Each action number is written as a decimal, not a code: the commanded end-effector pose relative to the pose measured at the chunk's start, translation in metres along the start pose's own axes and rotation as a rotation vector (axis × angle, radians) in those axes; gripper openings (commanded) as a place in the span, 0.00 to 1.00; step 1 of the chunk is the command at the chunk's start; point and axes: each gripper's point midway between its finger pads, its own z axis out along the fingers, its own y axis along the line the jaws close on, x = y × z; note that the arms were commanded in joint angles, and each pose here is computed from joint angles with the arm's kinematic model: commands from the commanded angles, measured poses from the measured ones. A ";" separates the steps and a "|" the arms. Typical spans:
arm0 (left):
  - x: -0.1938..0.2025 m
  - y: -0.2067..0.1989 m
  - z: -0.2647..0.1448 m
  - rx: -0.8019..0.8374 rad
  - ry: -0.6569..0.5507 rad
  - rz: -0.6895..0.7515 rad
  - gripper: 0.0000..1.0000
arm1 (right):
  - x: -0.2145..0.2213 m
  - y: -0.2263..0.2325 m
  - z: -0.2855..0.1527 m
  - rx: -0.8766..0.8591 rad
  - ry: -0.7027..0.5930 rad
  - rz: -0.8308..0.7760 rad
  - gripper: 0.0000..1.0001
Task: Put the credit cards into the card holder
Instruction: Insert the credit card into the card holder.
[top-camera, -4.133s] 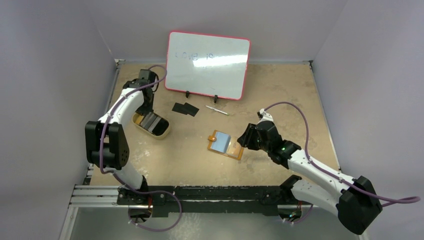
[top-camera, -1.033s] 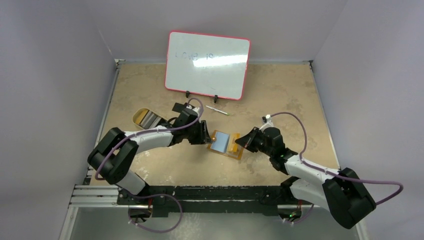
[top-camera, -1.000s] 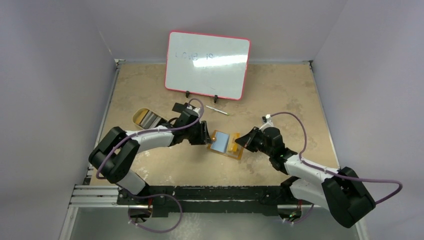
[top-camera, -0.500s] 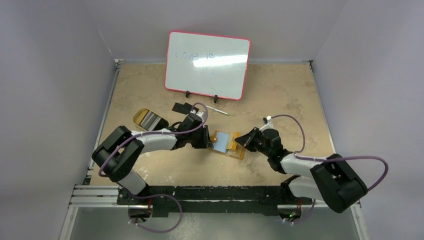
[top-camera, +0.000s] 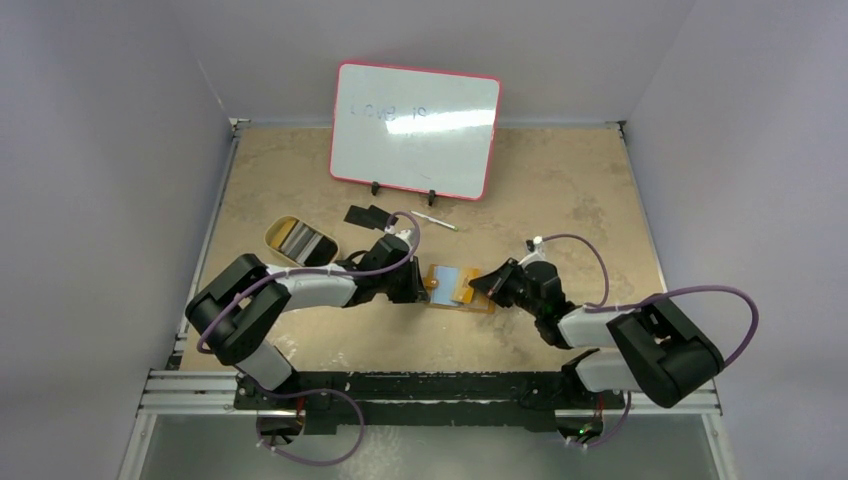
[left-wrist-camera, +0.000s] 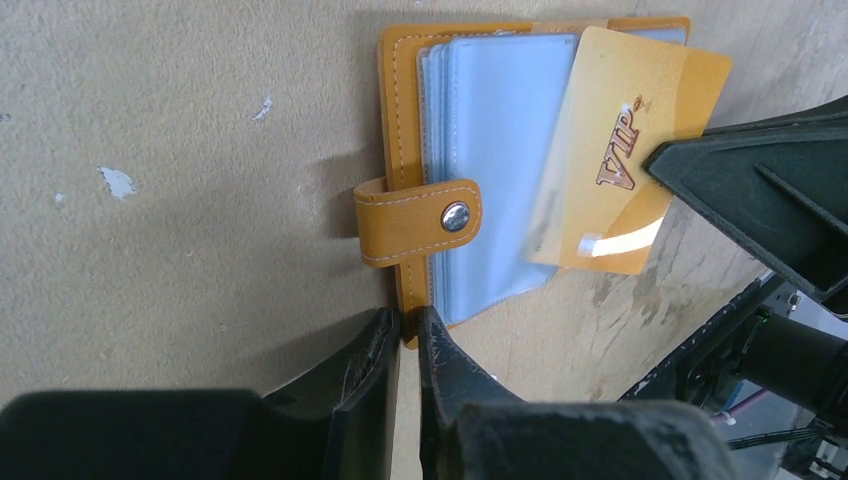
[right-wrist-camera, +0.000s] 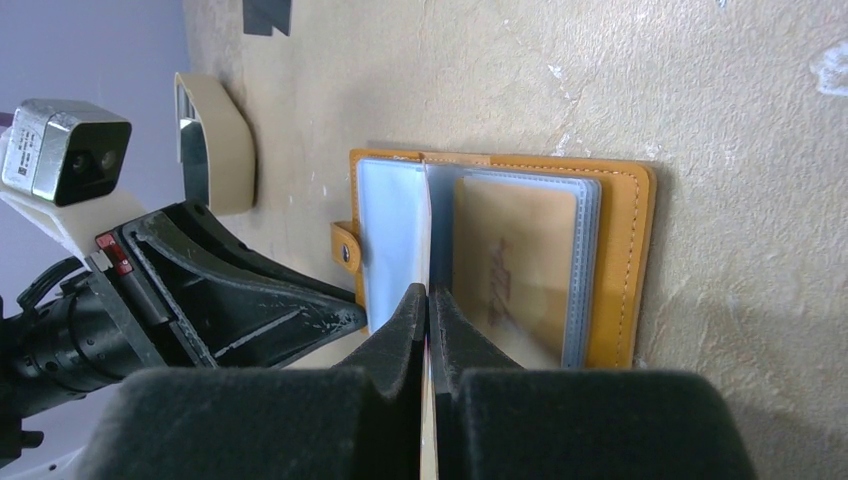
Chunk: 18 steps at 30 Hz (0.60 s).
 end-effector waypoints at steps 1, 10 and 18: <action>0.004 0.007 0.001 -0.025 -0.015 -0.005 0.11 | 0.000 0.005 -0.001 -0.034 0.004 -0.042 0.00; -0.001 0.006 0.000 -0.039 -0.029 0.000 0.09 | 0.022 0.000 0.000 -0.037 0.134 -0.094 0.00; 0.000 0.007 0.001 -0.042 -0.027 0.001 0.08 | 0.029 0.002 0.012 -0.032 0.220 -0.144 0.00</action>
